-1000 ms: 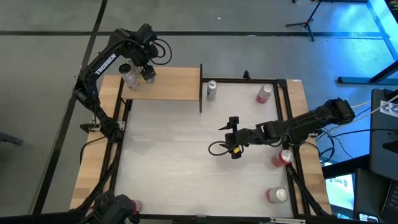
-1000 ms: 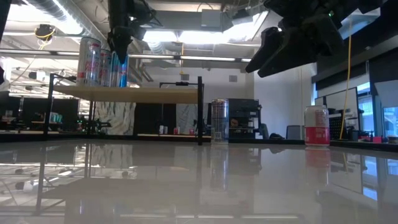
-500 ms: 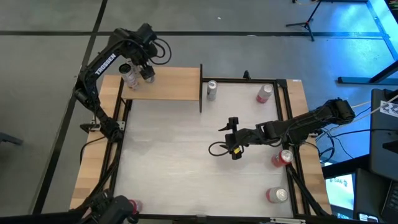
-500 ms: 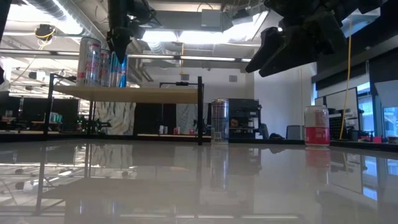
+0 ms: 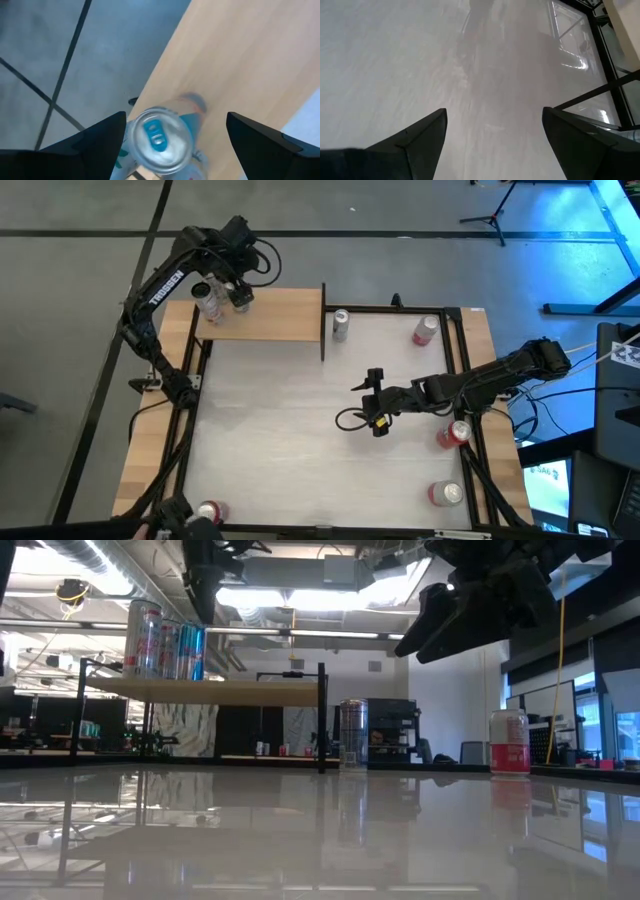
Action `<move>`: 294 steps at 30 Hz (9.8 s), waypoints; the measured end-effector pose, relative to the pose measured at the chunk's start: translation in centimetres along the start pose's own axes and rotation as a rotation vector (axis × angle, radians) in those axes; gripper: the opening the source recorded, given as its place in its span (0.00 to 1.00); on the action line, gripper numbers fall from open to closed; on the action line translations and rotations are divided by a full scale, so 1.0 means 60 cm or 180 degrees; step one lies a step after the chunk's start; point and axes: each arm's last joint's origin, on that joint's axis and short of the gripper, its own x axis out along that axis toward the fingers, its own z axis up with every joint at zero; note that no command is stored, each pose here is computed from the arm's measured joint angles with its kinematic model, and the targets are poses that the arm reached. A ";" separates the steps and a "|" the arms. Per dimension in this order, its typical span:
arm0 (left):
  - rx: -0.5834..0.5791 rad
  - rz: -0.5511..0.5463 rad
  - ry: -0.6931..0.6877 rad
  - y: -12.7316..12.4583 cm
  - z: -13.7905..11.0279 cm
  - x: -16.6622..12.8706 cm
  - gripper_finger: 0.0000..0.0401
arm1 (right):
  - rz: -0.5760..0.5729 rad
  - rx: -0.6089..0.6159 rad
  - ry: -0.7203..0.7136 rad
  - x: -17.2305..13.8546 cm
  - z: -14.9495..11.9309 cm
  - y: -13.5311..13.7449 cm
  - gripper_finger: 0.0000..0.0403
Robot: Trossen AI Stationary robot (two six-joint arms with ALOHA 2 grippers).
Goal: Place canned beverage on shelf
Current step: Put the blue soda can on the shelf aligned with the blue soda can
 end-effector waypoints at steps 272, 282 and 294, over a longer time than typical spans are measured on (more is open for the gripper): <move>0.0723 -0.1891 -0.2416 -0.633 -0.143 0.182 0.78 | 0.0832 0.0019 0.0131 0.083 -0.031 -0.003 0.73; 0.0496 -0.1504 -0.2557 -0.600 -0.126 0.121 0.78 | 0.1050 0.0253 0.0340 0.061 -0.058 0.002 0.73; 0.0067 -0.1724 -0.2668 -0.554 -0.047 0.082 0.78 | 0.1073 0.0364 -0.0079 0.073 -0.129 0.026 0.73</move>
